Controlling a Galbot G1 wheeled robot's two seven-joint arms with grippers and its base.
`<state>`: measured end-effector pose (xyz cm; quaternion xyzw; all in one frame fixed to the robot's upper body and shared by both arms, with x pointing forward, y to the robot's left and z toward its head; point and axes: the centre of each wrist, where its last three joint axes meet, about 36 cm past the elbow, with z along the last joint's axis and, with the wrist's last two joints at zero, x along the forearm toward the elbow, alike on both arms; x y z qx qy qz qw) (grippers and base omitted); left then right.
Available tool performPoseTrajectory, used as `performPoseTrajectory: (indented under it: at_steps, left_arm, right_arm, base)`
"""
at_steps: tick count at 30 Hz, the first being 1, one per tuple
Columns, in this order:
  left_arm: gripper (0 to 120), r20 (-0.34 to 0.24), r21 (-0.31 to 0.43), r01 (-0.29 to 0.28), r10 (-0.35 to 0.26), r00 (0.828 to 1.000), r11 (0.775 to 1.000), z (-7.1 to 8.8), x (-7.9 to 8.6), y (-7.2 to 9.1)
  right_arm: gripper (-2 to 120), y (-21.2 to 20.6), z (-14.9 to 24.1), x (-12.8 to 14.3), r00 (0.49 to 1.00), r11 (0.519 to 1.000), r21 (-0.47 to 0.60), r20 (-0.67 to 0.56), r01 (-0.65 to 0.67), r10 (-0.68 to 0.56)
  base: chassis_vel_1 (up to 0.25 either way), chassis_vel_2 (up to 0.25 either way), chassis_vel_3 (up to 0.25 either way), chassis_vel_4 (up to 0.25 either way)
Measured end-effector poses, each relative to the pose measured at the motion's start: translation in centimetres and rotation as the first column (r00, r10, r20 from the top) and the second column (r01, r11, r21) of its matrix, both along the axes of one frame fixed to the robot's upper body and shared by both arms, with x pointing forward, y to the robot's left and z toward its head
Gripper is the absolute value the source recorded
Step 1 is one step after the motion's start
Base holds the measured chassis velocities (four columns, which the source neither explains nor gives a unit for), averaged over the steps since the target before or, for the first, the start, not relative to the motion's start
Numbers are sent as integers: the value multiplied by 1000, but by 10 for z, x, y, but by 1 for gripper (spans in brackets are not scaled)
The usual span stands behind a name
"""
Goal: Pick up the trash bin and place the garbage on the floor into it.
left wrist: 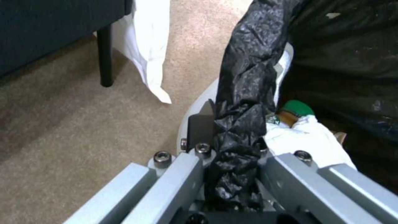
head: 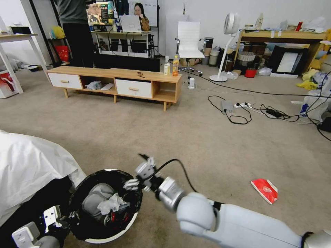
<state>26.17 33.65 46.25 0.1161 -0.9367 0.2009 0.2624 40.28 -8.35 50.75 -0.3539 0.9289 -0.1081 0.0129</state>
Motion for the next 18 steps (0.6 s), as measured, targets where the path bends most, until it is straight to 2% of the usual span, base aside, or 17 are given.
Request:
performPoseTrajectory:
  at_steps: [3, 6, 8, 11, 13, 14, 15, 16, 18]
  left_arm:
    - [1, -3, 8, -4, 4, 1000, 1000, 2, -4, 1]
    - [1, -3, 11, -8, 8, 1000, 1000, 3, -6, 2]
    - [1, -1, 23, -18, 18, 1000, 1000, 8, -12, 2]
    - [1, -1, 28, -20, 20, 1000, 999, 10, -14, 2]
    - [1, -1, 36, -28, 28, 1000, 999, 13, -18, 3]
    - [1, -1, 36, -28, 28, 1000, 999, 13, -18, 3]
    - [1, 1, 40, -29, 29, 1000, 999, 15, -19, 2]
    - [1, 1, 40, -29, 29, 1000, 999, 15, -19, 2]
    - [1, 2, 48, -29, 29, 1000, 998, 16, -20, 1]
  right_arm:
    - [100, -18, 17, 5, 996, 992, 85, -5, 89, -89]
    - [100, -23, 23, 7, 994, 987, 115, -5, 109, -109]
    - [100, -40, 41, 12, 984, 967, 190, 11, 170, -175]
    - [100, -48, 50, 14, 978, 953, 227, 18, 201, -210]
    - [100, -65, 64, 17, 961, 920, 299, 28, 253, -273]
    - [100, -65, 64, 17, 961, 920, 299, 28, 253, -273]
    - [100, -79, 72, 17, 947, 891, 349, 29, 290, -319]
    - [100, -79, 72, 17, 947, 891, 349, 29, 290, -319]
    - [100, -106, 74, 13, 914, 835, 411, 13, 366, -407]
  base:
    - [0, 0, 0, 0]
    - [0, 0, 0, 0]
    - [0, 0, 0, 0]
    - [0, 0, 0, 0]
    - [0, 0, 0, 0]
    - [0, 0, 0, 0]
    - [0, 0, 0, 0]
    - [0, 0, 0, 0]
    - [0, 0, 0, 0]
